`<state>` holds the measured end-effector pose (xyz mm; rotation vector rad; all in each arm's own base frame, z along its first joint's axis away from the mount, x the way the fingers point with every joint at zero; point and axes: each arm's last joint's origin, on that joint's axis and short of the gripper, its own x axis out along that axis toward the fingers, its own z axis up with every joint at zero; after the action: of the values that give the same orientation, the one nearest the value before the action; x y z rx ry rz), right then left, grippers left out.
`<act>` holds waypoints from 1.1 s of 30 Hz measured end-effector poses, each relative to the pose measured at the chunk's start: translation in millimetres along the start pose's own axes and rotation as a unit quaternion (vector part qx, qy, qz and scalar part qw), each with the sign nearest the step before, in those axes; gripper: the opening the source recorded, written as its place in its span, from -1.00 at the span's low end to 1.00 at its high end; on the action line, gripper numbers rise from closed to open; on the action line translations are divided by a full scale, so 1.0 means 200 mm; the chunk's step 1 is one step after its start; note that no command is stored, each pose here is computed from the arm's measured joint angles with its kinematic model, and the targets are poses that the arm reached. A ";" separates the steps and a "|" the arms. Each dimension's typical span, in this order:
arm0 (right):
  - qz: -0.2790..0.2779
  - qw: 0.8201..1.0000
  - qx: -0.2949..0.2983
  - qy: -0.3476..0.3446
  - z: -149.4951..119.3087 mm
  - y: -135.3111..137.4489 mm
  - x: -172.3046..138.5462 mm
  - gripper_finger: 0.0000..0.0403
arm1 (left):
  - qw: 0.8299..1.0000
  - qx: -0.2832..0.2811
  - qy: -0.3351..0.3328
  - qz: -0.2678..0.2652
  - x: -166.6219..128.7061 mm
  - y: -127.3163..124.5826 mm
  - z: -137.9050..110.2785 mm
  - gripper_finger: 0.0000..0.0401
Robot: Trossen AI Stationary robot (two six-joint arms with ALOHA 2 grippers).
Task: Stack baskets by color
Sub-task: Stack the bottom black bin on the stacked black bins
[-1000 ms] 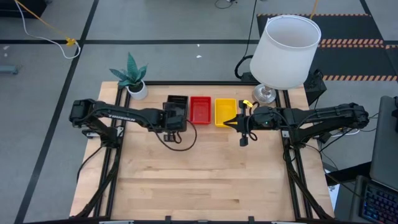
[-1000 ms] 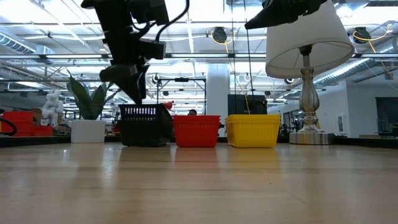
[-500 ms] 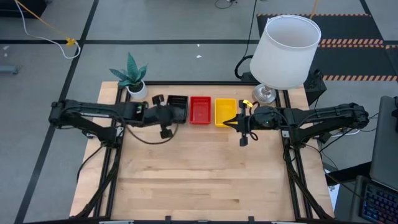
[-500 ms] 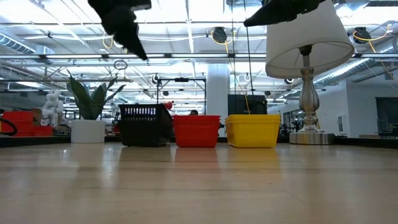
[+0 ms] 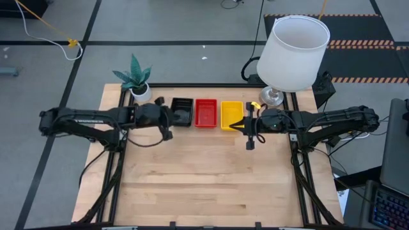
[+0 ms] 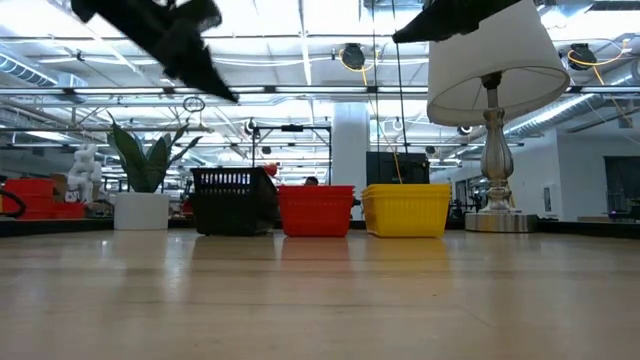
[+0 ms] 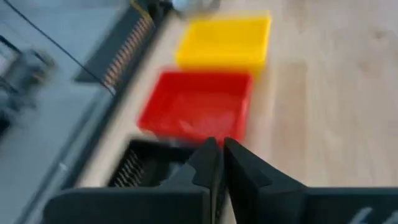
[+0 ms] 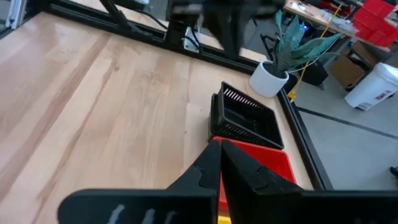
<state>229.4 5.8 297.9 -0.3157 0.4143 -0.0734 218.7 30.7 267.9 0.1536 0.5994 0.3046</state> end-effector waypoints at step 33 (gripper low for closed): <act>-0.004 1.000 0.003 -0.013 0.01 0.00 0.00 -0.98 | 0.992 -0.064 0.056 -0.088 0.20 0.13 -0.45 -0.96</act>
<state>230.4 5.9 300.4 -0.3120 0.3860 -0.0781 191.8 72.3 178.3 -0.0398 0.6982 0.1798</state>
